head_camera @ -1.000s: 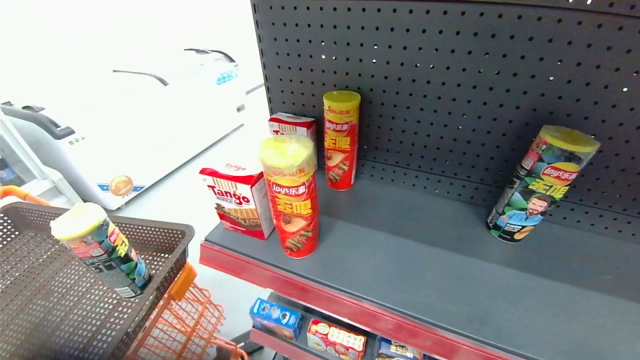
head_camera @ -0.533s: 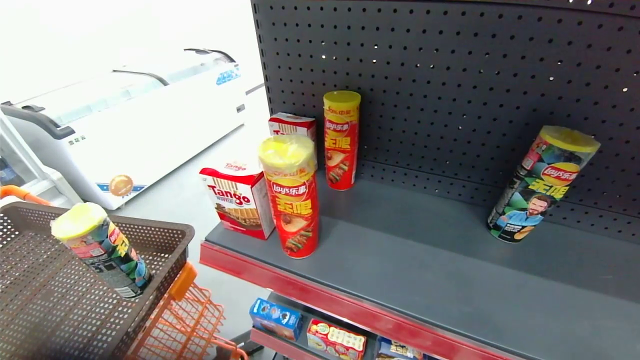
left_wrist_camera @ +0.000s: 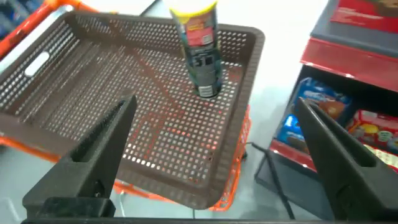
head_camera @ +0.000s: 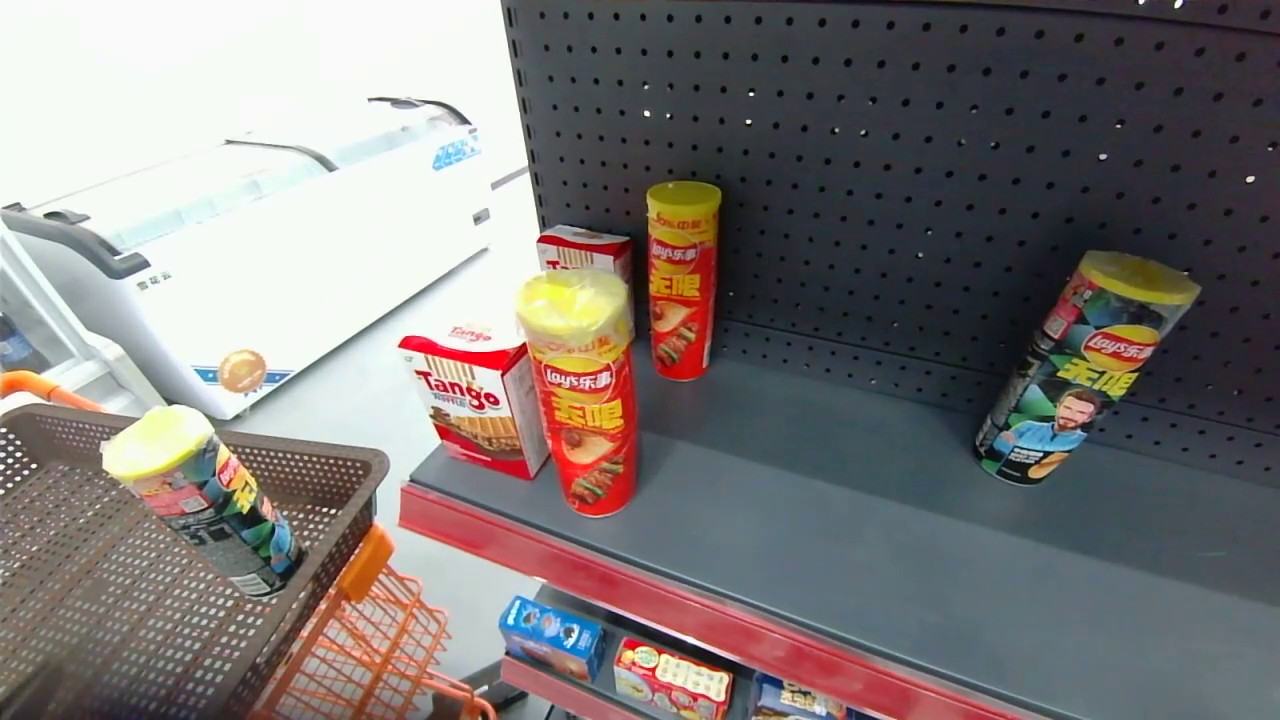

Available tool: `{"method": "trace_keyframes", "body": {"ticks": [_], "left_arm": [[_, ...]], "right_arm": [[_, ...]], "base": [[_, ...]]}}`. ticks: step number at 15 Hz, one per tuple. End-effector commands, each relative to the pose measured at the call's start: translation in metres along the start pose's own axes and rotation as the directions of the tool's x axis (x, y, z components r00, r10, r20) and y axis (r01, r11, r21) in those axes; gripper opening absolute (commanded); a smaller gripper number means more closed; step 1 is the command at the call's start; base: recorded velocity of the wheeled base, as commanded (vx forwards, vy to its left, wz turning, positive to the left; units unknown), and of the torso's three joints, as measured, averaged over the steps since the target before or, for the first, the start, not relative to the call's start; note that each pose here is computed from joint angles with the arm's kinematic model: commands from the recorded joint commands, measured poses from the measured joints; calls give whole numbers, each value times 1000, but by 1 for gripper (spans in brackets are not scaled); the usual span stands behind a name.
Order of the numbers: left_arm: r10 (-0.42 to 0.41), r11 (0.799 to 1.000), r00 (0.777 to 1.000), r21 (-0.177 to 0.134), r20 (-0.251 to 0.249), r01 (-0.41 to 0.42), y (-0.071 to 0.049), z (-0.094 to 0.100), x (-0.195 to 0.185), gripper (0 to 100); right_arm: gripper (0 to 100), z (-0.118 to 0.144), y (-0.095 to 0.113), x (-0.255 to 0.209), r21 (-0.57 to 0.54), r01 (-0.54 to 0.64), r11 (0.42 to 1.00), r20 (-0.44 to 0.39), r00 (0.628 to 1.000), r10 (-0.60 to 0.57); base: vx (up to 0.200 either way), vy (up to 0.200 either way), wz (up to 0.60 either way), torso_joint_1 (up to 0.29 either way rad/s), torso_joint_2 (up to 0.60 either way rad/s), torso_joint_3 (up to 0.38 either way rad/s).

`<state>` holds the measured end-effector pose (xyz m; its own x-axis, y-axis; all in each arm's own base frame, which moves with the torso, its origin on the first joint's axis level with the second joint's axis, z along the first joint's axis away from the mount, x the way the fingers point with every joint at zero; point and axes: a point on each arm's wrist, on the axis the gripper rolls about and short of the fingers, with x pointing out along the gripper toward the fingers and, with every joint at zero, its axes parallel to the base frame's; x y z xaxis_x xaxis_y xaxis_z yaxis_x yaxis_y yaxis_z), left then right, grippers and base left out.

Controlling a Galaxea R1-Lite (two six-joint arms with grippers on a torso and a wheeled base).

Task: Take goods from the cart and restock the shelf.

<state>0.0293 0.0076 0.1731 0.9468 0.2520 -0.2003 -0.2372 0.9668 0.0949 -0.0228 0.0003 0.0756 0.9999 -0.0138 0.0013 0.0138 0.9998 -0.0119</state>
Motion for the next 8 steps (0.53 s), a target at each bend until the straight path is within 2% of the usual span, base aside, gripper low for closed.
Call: {"method": "trace_keyframes", "body": {"ticks": [1, 4, 8], "left_arm": [[25, 999, 988, -18, -154, -28, 4, 2, 36, 100], [18, 999, 975, -28, -223, -25, 6, -2, 68, 100], [7, 999, 988, -49, -153, -14, 9, 3, 127, 100]], "right_arm": [[100, 0, 0, 0, 0, 0, 1000, 0, 1000, 0], [100, 0, 0, 0, 0, 0, 1000, 0, 1000, 0], [100, 0, 0, 0, 0, 0, 1000, 0, 1000, 0]], "base": [[0, 0, 0, 0, 0, 0], [0, 0, 0, 0, 0, 0], [0, 0, 0, 0, 0, 0]]}}
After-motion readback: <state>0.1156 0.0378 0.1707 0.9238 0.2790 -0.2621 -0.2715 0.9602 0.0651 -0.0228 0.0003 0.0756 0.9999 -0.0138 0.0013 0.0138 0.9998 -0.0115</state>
